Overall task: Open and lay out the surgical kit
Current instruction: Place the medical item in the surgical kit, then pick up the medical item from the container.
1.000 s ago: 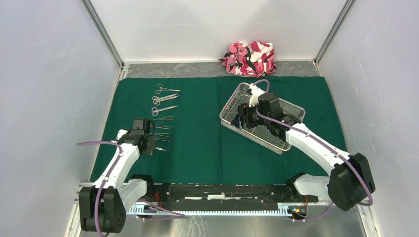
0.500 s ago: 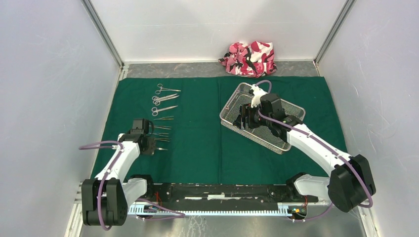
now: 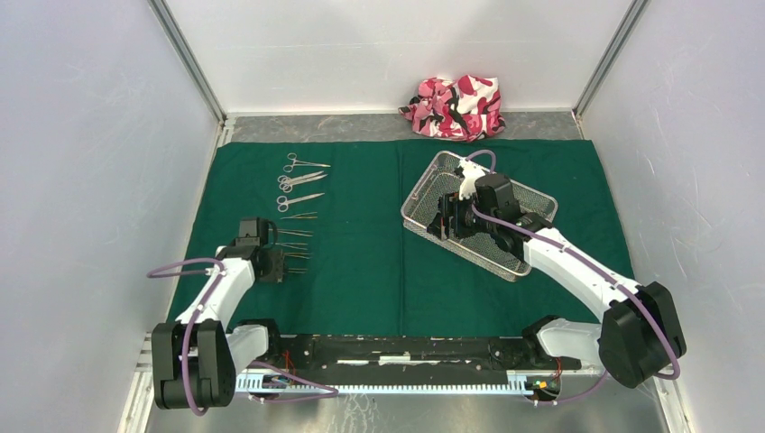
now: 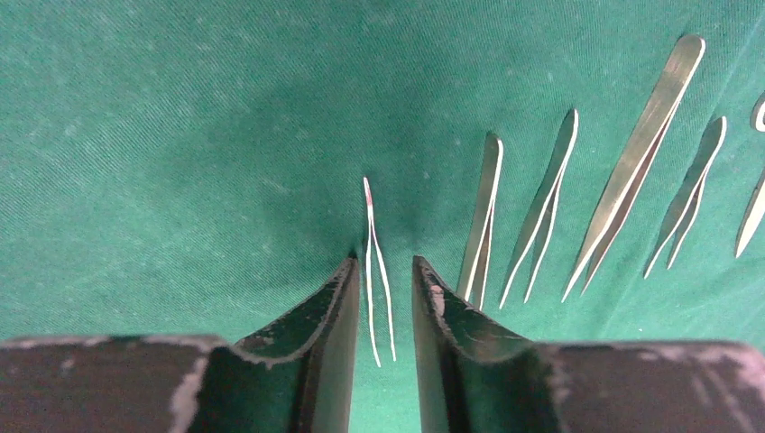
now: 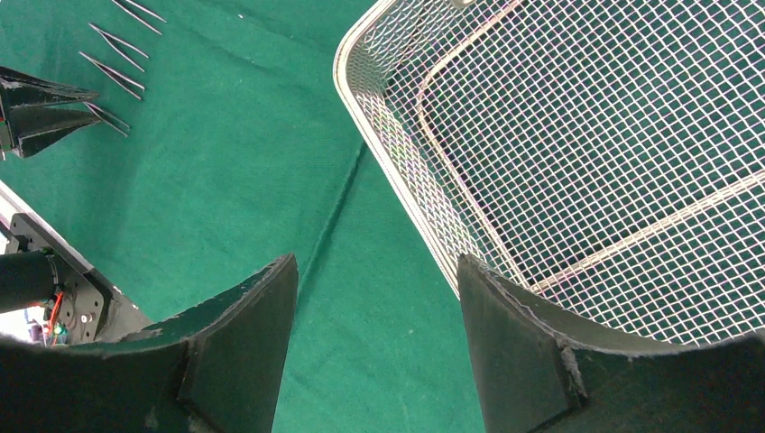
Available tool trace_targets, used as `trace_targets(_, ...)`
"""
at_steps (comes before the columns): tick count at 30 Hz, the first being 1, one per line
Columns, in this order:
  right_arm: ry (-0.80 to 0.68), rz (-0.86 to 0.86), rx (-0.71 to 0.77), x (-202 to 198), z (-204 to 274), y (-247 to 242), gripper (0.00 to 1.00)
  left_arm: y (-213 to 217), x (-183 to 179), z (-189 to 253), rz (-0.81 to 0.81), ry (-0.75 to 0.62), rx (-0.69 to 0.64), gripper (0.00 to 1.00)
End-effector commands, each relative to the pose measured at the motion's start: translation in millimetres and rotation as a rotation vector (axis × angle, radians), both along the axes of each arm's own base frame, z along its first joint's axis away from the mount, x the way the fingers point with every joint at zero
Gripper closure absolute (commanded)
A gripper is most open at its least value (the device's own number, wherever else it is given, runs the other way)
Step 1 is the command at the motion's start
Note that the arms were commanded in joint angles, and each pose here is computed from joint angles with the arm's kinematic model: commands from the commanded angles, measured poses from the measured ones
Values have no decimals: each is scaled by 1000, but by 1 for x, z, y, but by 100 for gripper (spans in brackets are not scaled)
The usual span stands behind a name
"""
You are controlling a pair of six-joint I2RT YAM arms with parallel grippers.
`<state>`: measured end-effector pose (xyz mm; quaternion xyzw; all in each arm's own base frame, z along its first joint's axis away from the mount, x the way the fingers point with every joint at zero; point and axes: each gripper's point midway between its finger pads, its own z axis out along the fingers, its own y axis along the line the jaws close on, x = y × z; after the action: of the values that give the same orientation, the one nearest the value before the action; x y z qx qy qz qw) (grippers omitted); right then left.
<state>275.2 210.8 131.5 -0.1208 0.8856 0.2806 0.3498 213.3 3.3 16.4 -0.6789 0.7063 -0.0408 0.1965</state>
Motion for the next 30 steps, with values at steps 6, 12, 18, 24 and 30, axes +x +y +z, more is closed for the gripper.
trace_targets(6,-68,-7,-17,8,19,-4,28,8,5,48,-65,-28,65,47)
trace_targets(12,-87,-136,-218,18,13,-50,28,32,28,109,-169,-129,264,27)
trace_targets(18,75,-437,-373,12,-17,-129,28,-27,90,171,-648,-469,323,1)
trace_targets(24,245,-652,-396,-2,-47,-157,30,-114,100,206,-987,-729,260,0)
trace_targets(30,352,-822,-323,1,-63,-156,30,-158,93,213,-1160,-823,227,2)
